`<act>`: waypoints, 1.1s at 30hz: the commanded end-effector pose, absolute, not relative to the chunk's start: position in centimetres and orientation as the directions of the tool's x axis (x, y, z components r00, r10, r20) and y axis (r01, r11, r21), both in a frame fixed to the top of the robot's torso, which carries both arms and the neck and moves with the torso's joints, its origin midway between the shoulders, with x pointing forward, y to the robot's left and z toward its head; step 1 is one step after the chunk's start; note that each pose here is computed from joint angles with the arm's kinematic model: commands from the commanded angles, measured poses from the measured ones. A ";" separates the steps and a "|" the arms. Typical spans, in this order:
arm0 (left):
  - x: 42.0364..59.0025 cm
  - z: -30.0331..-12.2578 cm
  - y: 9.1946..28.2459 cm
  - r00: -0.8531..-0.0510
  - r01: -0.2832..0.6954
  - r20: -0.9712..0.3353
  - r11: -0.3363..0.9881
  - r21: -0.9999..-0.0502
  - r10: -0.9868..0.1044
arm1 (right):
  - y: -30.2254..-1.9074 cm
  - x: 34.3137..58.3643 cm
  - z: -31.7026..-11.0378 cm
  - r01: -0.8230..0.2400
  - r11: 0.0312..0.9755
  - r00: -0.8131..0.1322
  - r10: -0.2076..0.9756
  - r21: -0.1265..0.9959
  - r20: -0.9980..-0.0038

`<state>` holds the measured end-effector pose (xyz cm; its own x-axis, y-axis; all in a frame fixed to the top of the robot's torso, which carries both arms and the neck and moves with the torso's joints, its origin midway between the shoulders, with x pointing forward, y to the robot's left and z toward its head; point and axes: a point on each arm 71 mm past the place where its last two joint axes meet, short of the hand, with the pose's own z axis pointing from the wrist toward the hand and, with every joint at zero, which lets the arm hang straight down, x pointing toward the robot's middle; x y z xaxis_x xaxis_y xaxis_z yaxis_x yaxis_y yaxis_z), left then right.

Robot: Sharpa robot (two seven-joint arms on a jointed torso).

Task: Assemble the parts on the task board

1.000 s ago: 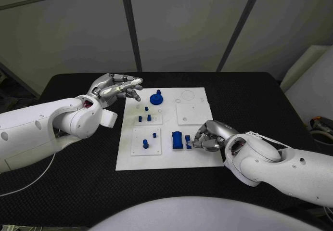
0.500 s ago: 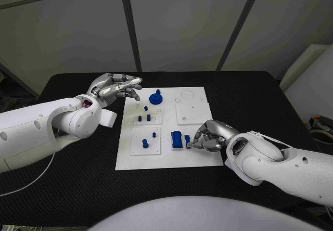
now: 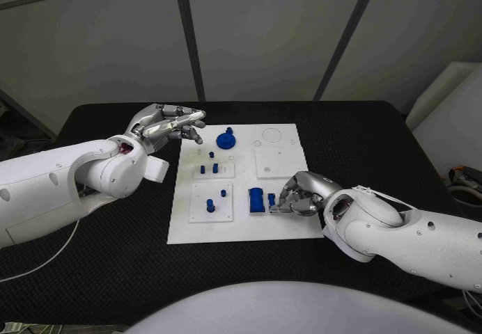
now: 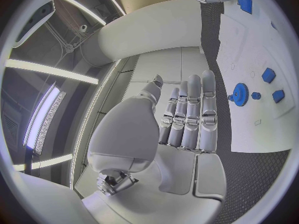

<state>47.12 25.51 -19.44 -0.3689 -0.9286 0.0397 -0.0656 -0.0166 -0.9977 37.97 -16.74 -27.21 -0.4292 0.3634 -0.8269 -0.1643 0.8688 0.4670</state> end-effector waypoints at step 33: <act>47.4 -19.5 25.7 -0.354 -0.043 0.035 -0.021 -0.999 -0.934 | -18.3 39.4 -26.2 -0.224 0.596 -0.454 0.636 0.771 -0.624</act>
